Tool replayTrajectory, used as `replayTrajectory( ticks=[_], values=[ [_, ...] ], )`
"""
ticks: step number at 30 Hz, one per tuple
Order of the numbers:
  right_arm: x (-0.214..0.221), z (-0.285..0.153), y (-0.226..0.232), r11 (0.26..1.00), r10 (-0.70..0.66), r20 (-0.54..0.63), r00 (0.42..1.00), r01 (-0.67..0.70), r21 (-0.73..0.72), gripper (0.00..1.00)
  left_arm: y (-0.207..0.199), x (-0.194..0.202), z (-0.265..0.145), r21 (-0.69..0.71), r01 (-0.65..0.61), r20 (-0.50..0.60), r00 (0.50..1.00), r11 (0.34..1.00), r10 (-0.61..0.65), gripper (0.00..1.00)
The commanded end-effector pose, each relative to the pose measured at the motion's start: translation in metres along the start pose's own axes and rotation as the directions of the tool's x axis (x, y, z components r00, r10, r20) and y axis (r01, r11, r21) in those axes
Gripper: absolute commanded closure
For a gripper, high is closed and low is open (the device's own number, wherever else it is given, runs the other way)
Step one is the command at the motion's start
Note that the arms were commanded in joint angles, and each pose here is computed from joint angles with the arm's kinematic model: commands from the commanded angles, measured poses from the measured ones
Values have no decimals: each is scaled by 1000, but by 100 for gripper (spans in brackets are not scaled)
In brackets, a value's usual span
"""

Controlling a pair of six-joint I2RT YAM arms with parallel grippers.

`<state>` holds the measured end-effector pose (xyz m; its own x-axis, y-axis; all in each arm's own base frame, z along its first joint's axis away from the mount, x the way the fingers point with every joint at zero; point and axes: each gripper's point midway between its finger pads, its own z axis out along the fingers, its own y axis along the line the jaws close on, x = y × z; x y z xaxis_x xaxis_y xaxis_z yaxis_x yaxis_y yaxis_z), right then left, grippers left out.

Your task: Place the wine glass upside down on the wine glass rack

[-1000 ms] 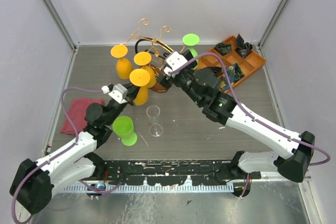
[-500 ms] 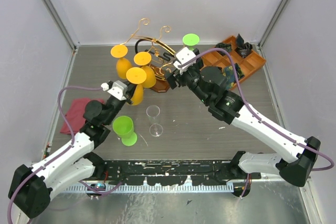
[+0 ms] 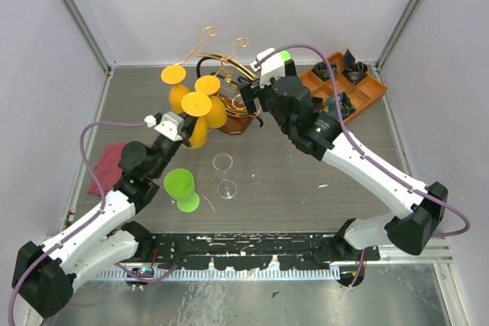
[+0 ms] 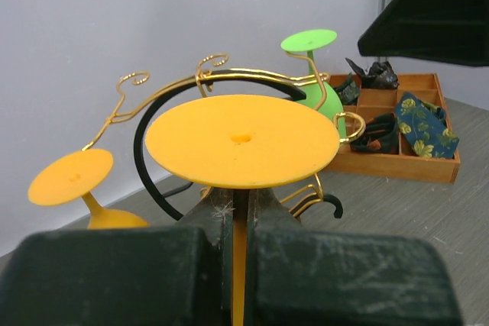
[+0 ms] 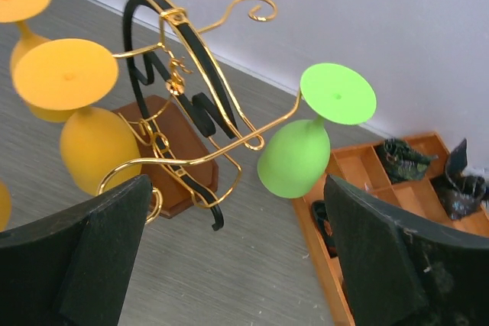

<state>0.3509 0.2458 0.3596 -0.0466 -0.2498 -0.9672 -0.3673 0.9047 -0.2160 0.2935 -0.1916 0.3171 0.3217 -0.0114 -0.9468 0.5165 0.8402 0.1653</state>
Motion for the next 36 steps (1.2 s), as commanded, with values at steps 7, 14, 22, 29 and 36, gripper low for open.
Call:
replayTrajectory(
  ticks=[7,14,22,29,36],
  values=[
    [18,15,-18,981,147,-141,979,-127,144,0,9,-30,8,-23,-37,68,997,999,39,100],
    [38,30,6,986,161,-240,957,-145,83,0,10,-31,9,-25,-55,64,996,998,56,100],
    [46,37,23,986,166,-284,944,-166,27,0,13,-33,6,-37,-73,63,995,997,75,100],
    [46,49,40,977,197,-291,936,-213,-24,0,14,-33,6,-42,-79,60,995,996,81,100],
    [46,58,54,969,216,-291,932,-241,-51,0,16,-32,3,-53,-80,55,995,995,83,100]
  ],
)
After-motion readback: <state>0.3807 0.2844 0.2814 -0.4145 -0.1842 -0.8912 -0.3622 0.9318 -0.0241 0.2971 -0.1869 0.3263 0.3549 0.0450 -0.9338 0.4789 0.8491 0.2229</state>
